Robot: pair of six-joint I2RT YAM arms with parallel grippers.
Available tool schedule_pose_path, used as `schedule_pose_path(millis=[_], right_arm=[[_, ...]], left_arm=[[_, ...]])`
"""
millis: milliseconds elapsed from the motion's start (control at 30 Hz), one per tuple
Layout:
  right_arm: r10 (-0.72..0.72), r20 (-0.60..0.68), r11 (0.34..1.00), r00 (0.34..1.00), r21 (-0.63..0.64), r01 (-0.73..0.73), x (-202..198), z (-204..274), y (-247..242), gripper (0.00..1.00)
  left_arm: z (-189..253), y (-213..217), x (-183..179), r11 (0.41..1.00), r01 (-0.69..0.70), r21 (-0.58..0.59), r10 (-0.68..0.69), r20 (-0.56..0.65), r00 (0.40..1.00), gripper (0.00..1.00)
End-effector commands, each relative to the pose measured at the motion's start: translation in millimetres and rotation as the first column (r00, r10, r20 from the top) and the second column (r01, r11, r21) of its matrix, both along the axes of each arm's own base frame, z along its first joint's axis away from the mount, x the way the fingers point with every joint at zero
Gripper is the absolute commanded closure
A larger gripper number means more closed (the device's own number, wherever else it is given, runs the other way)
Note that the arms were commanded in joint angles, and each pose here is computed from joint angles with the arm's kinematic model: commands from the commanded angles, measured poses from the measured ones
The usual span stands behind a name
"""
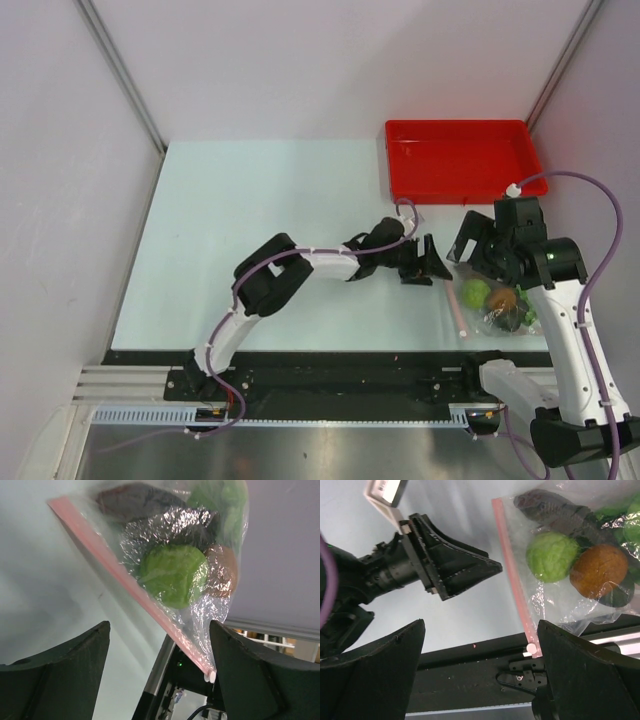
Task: Open the zip-top bag and remove the fake food
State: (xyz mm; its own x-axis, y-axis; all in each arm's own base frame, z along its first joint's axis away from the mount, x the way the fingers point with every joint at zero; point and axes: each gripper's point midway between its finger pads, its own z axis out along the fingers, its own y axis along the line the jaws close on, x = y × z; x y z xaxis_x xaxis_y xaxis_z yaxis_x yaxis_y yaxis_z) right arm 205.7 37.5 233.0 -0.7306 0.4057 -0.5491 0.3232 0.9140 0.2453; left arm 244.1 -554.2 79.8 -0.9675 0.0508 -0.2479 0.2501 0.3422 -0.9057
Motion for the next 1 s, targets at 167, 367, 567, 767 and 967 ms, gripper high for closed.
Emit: schedule_pose_path(millis=[167,367,567,767,967], right_arm=[[0.022,0.017,0.999,1.0,-0.042,-0.021,-17,10,-9,0.0],[0.075,-0.013,0.996,0.997,-0.037,-0.075,-21,3,-2,0.0],[0.091,-0.045,0.995,0.995,-0.027,-0.093,-20,-8,1,0.0],[-0.075,-0.081,0.997,0.994,-0.028,0.073,-1,-17,-7,0.0],[-0.213,-0.141,0.977,0.967,-0.032,0.21,28,-16,-15,0.0]], left_arm=[[12,-47,-22,0.989,0.009,-0.147,-0.021,-0.082,0.996,0.31],[18,-49,-16,0.99,0.042,-0.136,-0.046,-0.026,0.999,0.64],[43,-30,-2,0.994,0.109,-0.026,-0.103,0.168,0.98,0.95],[71,-9,4,0.982,0.165,0.095,-0.188,0.369,0.91,1.0],[107,3,9,0.976,0.176,0.13,-0.218,0.5,0.838,1.0]])
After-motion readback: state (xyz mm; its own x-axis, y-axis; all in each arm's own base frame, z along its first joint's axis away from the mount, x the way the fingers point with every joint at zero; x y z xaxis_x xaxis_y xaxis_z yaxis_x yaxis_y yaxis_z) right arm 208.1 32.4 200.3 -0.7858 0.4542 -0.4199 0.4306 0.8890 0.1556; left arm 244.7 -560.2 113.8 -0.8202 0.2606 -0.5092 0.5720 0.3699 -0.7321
